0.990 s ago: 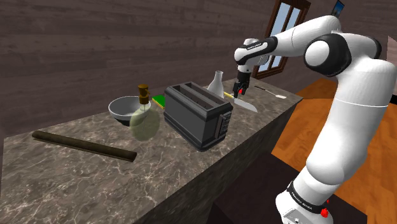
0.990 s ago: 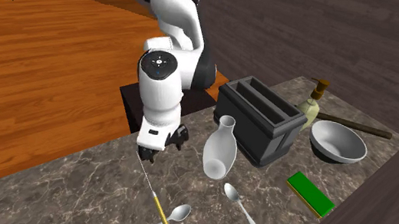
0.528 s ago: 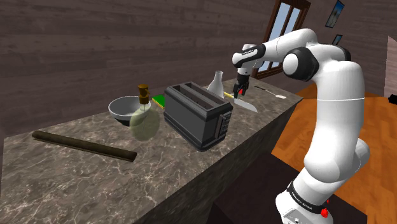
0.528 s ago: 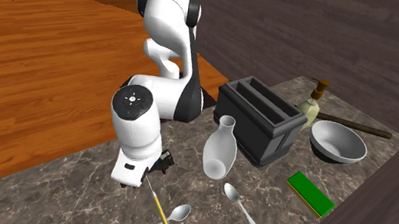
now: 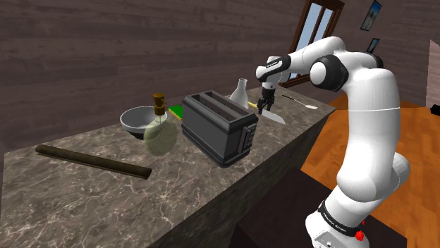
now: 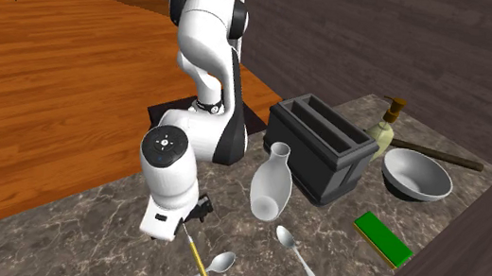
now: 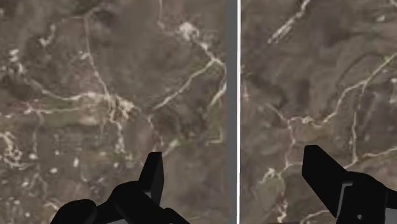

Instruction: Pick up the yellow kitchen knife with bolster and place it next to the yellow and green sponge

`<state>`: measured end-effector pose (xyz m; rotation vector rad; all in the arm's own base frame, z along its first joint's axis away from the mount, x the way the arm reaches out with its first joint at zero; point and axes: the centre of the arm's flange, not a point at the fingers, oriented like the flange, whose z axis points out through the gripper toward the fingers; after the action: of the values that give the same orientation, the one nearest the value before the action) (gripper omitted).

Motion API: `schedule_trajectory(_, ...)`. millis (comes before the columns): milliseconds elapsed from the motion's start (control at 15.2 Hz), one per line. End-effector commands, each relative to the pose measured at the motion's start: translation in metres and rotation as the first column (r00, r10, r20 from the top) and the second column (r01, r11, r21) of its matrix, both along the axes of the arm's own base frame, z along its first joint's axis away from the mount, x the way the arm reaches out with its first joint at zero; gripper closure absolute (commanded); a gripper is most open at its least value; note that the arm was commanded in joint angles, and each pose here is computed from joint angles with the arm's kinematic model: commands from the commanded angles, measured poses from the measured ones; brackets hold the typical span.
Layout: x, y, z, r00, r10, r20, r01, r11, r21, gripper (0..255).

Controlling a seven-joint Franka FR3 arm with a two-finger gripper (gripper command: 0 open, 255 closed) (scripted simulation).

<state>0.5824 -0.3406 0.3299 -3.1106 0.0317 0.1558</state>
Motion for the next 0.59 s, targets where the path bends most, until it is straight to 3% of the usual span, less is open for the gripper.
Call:
schedule_trajectory(0,0.0003,-0.0001,-0.002,1.0,0.0,0.001,0.0,1.0,0.0,0)
schedule_trajectory(330,0.0002,-0.0001,-0.002,1.0,0.0,0.001,0.0,1.0,0.0,0)
schedule_trajectory(396,0.0002,-0.0001,-0.002,1.0,0.0,0.001,0.0,1.0,0.0,255)
schedule_trajectory(528,0.0002,-0.0001,-0.002,1.0,0.0,0.001,0.0,1.0,0.0,255)
